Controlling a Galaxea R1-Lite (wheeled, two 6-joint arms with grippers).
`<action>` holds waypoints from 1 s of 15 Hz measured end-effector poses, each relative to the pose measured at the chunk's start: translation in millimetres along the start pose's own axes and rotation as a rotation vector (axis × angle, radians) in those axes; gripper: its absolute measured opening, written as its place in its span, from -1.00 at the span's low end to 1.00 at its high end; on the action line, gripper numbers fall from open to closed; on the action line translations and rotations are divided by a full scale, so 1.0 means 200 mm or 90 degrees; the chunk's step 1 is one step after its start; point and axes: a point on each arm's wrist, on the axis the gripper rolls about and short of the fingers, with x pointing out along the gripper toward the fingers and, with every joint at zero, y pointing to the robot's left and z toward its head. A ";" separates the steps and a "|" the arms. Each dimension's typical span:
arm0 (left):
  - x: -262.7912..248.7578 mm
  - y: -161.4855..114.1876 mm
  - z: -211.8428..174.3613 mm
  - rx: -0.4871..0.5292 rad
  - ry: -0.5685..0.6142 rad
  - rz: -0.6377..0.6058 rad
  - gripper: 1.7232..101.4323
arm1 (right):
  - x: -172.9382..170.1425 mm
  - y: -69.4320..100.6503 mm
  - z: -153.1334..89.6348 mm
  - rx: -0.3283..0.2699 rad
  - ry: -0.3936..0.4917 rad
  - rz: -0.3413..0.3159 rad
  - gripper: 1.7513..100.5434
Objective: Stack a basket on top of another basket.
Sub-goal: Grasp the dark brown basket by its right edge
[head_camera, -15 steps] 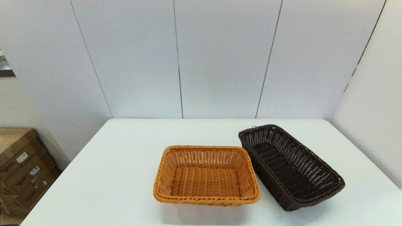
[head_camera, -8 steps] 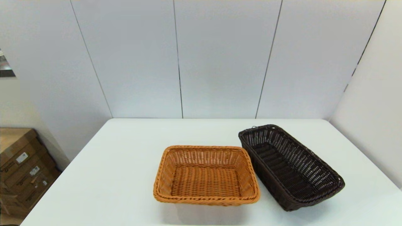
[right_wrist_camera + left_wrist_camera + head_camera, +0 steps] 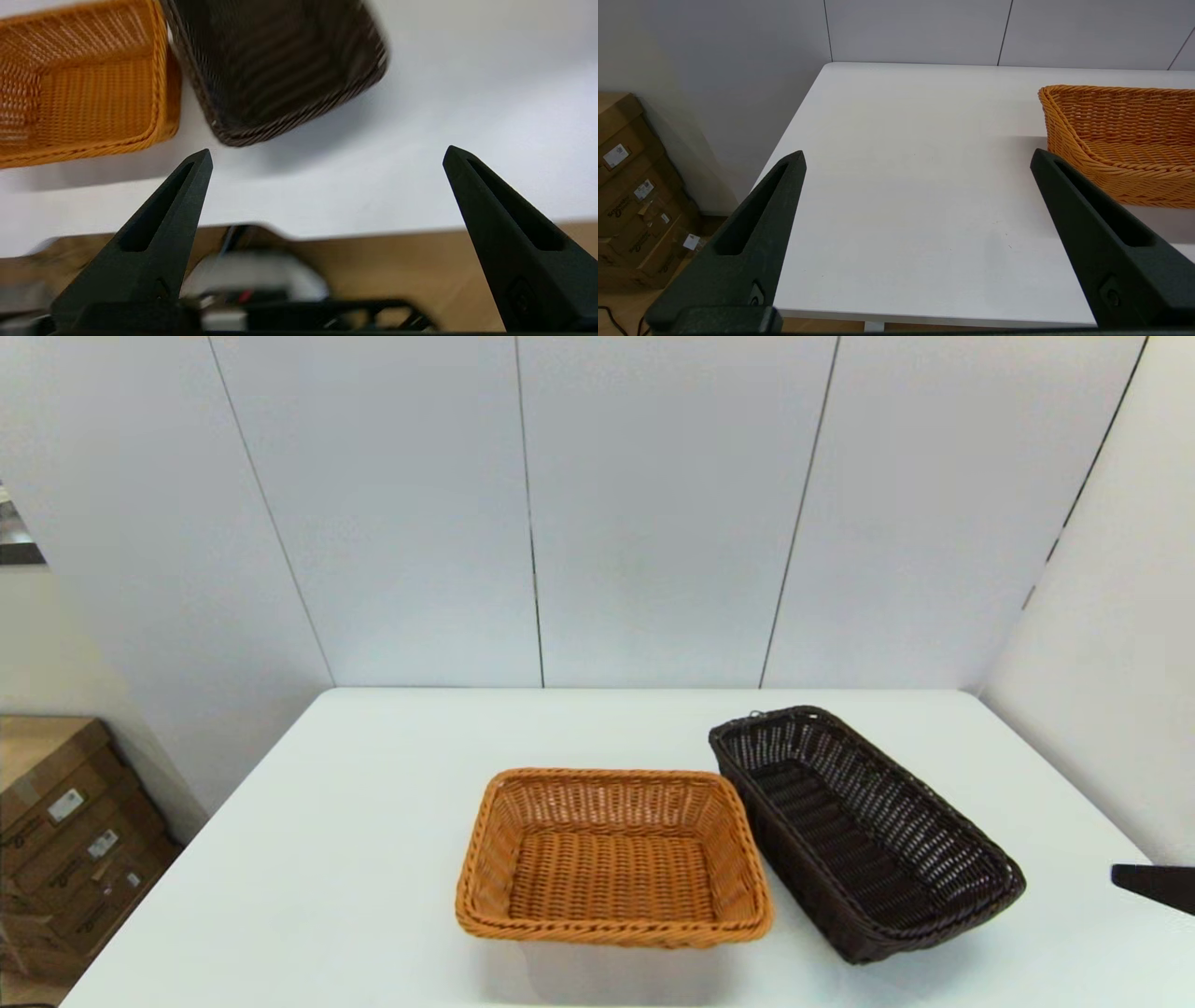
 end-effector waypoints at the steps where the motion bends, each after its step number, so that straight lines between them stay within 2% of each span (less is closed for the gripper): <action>1: 0.00 0.00 0.00 0.000 0.000 0.000 0.93 | 0.07 0.03 0.04 0.035 0.043 -0.014 0.95; 4: 0.00 0.00 0.00 0.000 0.000 0.000 0.93 | 0.31 0.15 0.10 0.133 0.122 -0.074 0.95; 7: 0.00 0.00 0.00 0.000 0.000 0.000 0.93 | 0.49 0.23 0.12 0.230 0.154 -0.118 0.95; 9: 0.00 0.00 0.00 0.000 0.000 0.000 0.93 | 0.57 0.24 0.11 0.263 0.173 -0.149 0.95; 13: 0.00 0.00 0.00 0.000 0.000 0.000 0.93 | 0.70 0.21 0.11 0.335 0.159 -0.230 0.95; 15: 0.00 0.00 0.00 0.000 0.000 0.000 0.93 | 0.75 0.18 0.10 0.349 0.171 -0.256 0.95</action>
